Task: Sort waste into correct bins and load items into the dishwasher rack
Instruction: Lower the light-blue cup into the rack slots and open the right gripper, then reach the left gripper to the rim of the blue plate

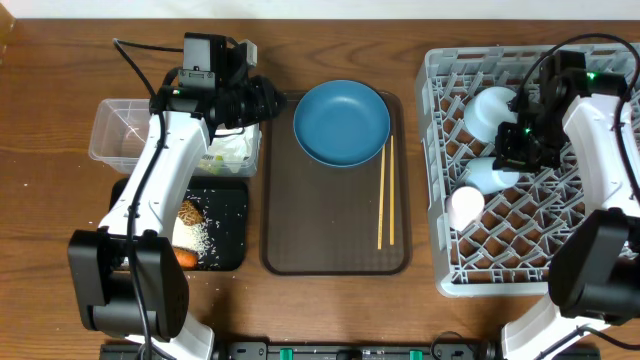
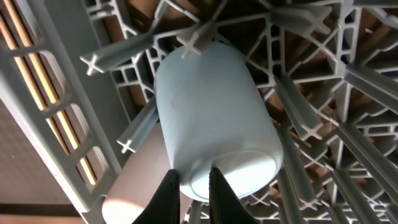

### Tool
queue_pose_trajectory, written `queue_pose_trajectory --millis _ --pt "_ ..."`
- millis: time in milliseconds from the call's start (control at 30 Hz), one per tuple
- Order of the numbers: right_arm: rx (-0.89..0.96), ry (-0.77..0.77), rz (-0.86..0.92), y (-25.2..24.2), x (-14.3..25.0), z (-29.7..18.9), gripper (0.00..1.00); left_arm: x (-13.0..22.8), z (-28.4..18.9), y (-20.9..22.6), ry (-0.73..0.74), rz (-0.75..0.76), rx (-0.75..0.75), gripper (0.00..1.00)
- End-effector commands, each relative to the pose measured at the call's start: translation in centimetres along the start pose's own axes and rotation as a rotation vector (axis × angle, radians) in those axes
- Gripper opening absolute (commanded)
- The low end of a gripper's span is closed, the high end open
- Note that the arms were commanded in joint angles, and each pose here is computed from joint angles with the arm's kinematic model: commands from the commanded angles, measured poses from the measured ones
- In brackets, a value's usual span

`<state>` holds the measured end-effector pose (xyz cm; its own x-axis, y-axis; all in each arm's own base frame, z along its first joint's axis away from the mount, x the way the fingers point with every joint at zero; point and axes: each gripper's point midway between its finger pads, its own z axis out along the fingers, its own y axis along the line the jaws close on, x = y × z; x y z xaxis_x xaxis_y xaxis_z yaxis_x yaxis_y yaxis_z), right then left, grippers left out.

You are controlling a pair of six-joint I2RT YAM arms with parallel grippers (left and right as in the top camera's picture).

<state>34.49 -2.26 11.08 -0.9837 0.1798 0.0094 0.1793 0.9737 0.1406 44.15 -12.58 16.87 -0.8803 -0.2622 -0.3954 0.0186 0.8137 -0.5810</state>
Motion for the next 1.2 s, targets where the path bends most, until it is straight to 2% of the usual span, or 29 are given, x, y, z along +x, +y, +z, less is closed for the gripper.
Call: queue_pose_trajectory --millis 0,167,333,467,667,767,1000,1167 --pt "-0.017 -0.004 0.022 0.3 -0.3 1.0 0.12 0.2 0.4 0.4 0.008 0.01 -0.016 0.32" --pt "-0.098 -0.082 -0.006 1.8 -2.2 0.9 0.26 0.1 0.3 1.3 -0.006 0.007 -0.068 0.32" --pt "-0.104 -0.129 -0.014 1.9 -3.4 0.3 0.38 0.1 0.3 1.4 -0.004 0.005 -0.072 0.32" --pt "-0.127 -0.14 -0.021 2.5 -3.7 -0.5 0.42 0.1 0.3 1.4 -0.003 0.005 -0.072 0.32" --pt "-0.353 -0.22 -0.12 6.9 -4.9 -4.0 0.45 1.0 0.3 2.0 0.028 0.001 -0.101 0.32" --pt "-0.411 -0.28 -0.174 9.0 -5.9 -5.6 0.46 1.3 0.3 2.1 0.039 -0.004 -0.105 0.32" --pt "-0.409 -0.4 -0.358 15.1 -7.4 -6.1 0.48 2.1 0.9 1.2 0.063 0.017 -0.102 0.32" --pt "-0.297 -0.463 -0.45 18.2 -7.6 -5.6 0.52 2.7 2.4 2.3 0.047 0.063 -0.257 0.32"
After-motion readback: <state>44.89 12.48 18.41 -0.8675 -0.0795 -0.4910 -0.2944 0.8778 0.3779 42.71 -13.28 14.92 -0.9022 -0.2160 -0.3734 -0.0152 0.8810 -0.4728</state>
